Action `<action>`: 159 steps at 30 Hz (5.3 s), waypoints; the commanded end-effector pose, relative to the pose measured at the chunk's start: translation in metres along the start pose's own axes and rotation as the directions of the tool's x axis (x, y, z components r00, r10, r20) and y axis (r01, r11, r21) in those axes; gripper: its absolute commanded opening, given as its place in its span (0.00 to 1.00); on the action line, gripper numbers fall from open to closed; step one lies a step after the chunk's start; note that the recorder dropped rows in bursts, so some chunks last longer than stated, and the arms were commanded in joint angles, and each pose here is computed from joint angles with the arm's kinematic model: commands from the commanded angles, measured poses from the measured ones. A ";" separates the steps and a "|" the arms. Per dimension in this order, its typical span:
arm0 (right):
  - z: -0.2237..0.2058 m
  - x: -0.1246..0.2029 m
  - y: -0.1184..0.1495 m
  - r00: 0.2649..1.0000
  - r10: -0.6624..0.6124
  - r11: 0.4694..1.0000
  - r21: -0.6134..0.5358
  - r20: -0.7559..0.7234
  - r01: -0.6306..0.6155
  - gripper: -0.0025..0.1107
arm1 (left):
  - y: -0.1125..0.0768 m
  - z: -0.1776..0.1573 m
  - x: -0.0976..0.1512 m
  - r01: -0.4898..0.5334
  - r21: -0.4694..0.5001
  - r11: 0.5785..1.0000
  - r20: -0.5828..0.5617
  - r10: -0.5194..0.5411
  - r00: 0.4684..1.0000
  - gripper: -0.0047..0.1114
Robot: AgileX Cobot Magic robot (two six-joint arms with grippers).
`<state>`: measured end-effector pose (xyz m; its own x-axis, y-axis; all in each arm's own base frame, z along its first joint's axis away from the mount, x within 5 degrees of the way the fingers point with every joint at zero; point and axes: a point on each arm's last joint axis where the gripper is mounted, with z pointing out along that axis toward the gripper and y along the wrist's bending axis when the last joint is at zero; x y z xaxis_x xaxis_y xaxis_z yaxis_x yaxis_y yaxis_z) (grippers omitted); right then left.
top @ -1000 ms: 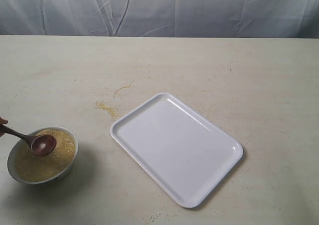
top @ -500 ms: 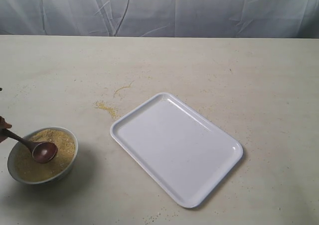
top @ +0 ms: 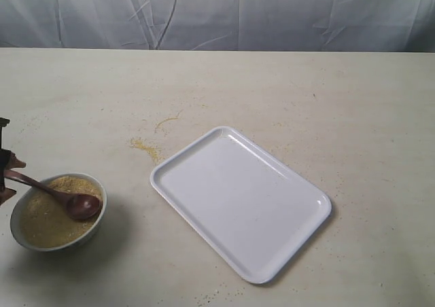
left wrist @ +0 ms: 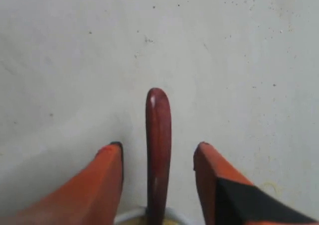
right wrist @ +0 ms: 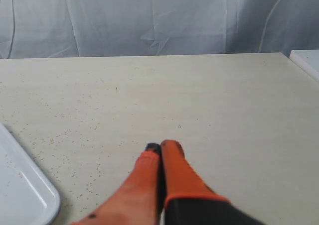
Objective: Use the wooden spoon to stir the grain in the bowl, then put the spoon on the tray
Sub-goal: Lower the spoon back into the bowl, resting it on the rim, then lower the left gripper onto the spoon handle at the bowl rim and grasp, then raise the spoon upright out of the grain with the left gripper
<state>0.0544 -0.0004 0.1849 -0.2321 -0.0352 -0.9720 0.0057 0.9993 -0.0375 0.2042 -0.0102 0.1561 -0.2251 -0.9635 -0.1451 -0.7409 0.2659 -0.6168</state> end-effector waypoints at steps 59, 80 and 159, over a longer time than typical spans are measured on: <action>0.000 -0.001 0.000 1.000 -0.002 1.000 -0.002 0.018 0.002 0.02 | 0.061 -0.032 0.002 -0.083 0.246 0.966 0.246 0.021 0.969 0.52; 0.000 -0.001 0.000 1.000 -0.007 1.000 0.000 0.018 0.007 0.02 | 0.033 -0.013 0.014 -0.171 0.306 0.936 0.117 0.141 0.983 0.61; 0.000 -0.001 0.000 1.000 -0.002 1.000 -0.002 0.018 0.002 0.02 | -0.021 -0.022 0.030 -0.934 0.333 0.130 0.617 0.719 0.320 0.04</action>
<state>0.0544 -0.0004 0.1849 -0.2321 -0.0348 -0.9721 0.0058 0.9993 -0.0372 0.1996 -0.0416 0.1813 -0.2250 -0.1579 -0.9615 0.2953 0.9293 -0.2217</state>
